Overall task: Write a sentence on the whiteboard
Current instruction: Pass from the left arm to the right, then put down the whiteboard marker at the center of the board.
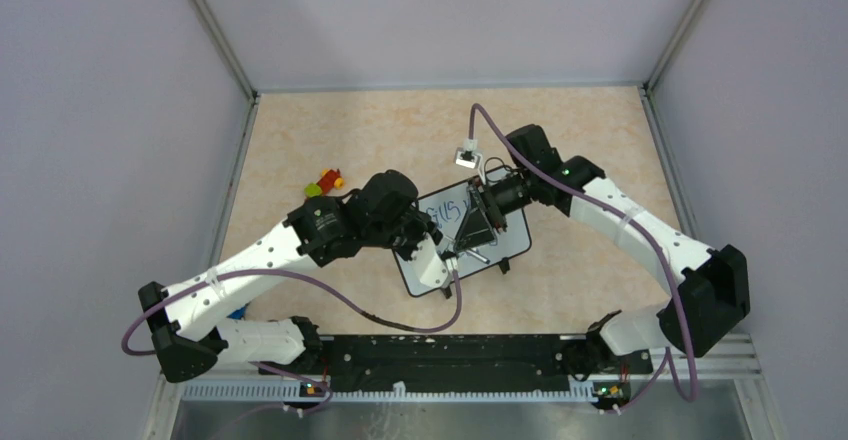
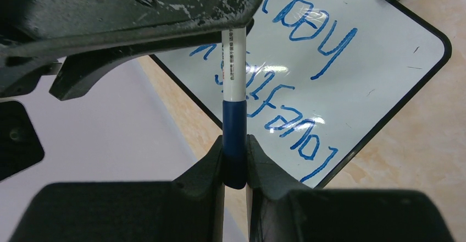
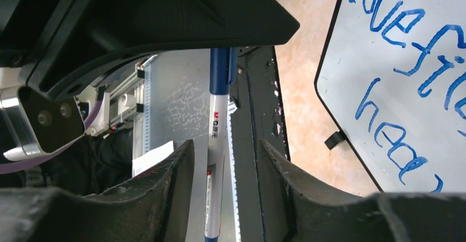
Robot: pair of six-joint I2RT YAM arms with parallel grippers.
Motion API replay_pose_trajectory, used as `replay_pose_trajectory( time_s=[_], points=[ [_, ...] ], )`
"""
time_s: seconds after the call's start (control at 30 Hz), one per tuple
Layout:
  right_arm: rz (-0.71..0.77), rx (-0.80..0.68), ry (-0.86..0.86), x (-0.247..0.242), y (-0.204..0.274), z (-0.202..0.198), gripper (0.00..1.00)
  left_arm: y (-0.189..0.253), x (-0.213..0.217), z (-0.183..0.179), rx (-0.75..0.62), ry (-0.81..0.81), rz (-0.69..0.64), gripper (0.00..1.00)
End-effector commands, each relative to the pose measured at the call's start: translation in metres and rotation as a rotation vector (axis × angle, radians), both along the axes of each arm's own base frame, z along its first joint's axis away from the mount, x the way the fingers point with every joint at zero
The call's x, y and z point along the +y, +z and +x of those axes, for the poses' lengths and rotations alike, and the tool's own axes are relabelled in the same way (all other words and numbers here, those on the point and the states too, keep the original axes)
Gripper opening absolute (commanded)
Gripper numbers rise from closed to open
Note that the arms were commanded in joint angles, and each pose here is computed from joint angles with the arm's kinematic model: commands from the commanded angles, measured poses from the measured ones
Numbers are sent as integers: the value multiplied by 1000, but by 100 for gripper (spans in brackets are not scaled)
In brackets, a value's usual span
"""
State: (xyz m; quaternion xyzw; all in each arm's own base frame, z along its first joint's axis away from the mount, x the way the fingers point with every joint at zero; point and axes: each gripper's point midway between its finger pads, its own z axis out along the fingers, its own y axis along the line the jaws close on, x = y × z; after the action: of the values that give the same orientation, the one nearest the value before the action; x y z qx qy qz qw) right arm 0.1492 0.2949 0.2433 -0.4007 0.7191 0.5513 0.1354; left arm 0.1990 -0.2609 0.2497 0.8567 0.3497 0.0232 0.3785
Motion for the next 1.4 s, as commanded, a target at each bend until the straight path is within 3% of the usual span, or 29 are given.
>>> replay_pose_trajectory(
  time_s=[0.0,0.07,0.23,0.27,0.37,0.43,0.63,0.77,0.93,1.1,1.37],
  points=[
    [30,-69,28,9,16,2,41,16,-7,4,-49,-13,-40,0],
    [26,-66,34,11,14,1,36,17,-8,4,-47,-9,-47,0],
    [23,-55,42,12,13,0,12,13,-4,6,-46,16,-37,1],
    [25,-55,44,12,15,0,10,13,-3,6,-42,29,-40,8],
    [43,-85,29,10,23,4,6,17,2,10,-33,111,-81,46],
    [66,-83,-14,5,29,13,1,19,7,15,-40,169,-102,61],
    [126,-92,-154,-21,48,49,0,51,1,19,132,316,-311,82],
    [116,-154,-280,-57,52,82,0,72,10,44,395,508,-485,98],
    [-46,-219,-469,-124,25,119,0,69,49,97,590,780,-613,99],
    [-259,-238,-657,-204,-23,142,0,57,90,129,764,947,-714,99],
    [-676,-271,-816,-288,-119,138,0,14,148,158,844,1158,-791,99]
  ],
)
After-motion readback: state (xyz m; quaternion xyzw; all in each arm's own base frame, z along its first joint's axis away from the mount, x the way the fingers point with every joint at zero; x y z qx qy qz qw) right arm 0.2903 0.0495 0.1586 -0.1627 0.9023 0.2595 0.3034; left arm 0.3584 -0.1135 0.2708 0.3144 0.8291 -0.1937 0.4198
